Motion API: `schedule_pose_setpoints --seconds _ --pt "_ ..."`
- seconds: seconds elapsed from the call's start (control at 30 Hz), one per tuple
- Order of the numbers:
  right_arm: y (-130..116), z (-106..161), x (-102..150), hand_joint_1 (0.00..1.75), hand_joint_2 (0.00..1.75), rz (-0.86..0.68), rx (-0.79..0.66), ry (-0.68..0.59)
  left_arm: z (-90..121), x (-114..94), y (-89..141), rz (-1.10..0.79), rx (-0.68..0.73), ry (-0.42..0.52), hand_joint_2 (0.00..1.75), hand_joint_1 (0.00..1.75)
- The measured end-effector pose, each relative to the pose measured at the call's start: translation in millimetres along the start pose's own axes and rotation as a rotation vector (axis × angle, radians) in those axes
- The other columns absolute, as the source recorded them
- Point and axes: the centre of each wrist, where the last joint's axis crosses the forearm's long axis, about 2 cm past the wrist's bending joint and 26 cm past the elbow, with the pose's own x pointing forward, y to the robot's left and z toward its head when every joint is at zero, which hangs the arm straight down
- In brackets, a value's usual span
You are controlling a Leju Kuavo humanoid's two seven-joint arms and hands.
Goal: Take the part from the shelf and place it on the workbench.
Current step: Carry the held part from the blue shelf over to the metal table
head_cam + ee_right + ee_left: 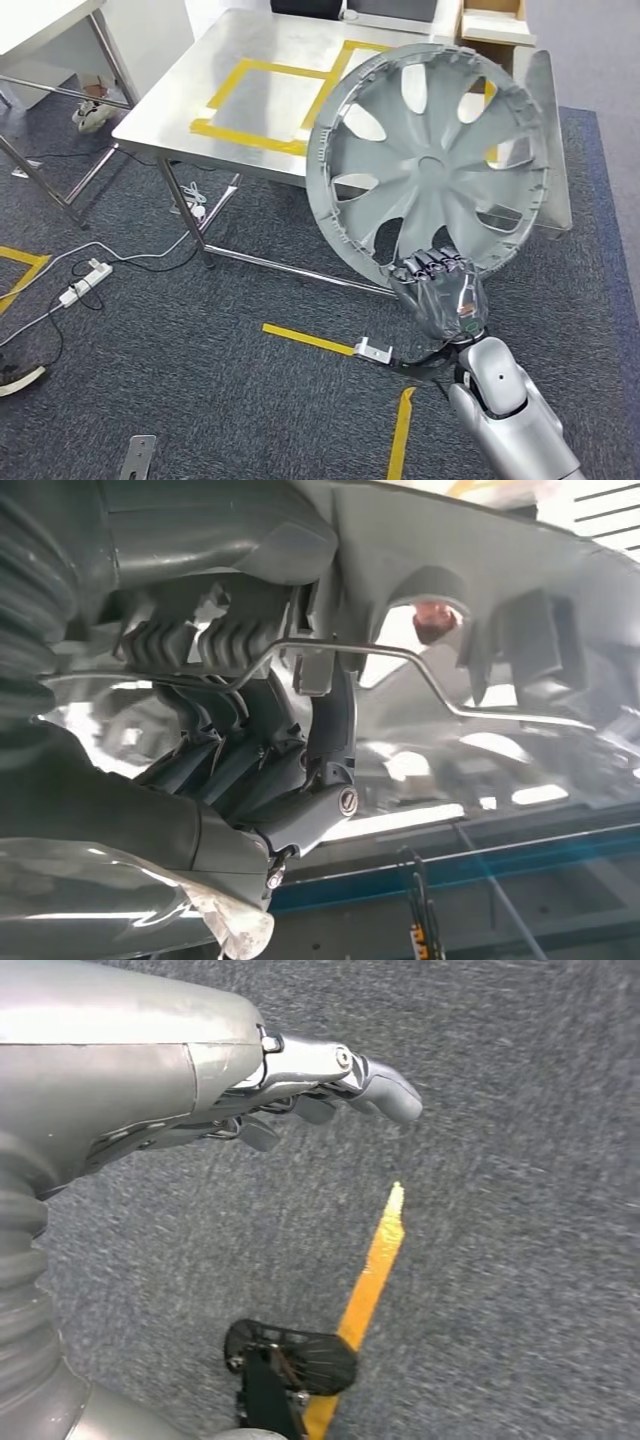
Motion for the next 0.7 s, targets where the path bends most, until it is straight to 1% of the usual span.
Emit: schedule_pose_setpoints --seconds 0.23,0.4,0.7 --pt "0.9 2.8 0.3 1.75 1.75 0.005 0.005 -0.003 0.3 -0.6 0.0 -0.002 0.0 0.0 1.75 0.0" --pt "2.1 7.2 2.2 1.75 1.75 -0.001 0.016 -0.001 2.9 -6.6 0.7 -0.007 0.001 0.011 1.75 0.0" --pt "1.5 5.7 2.3 1.75 1.75 0.014 0.014 -0.021 4.0 -8.8 0.4 -0.014 0.0 0.011 1.75 0.0"
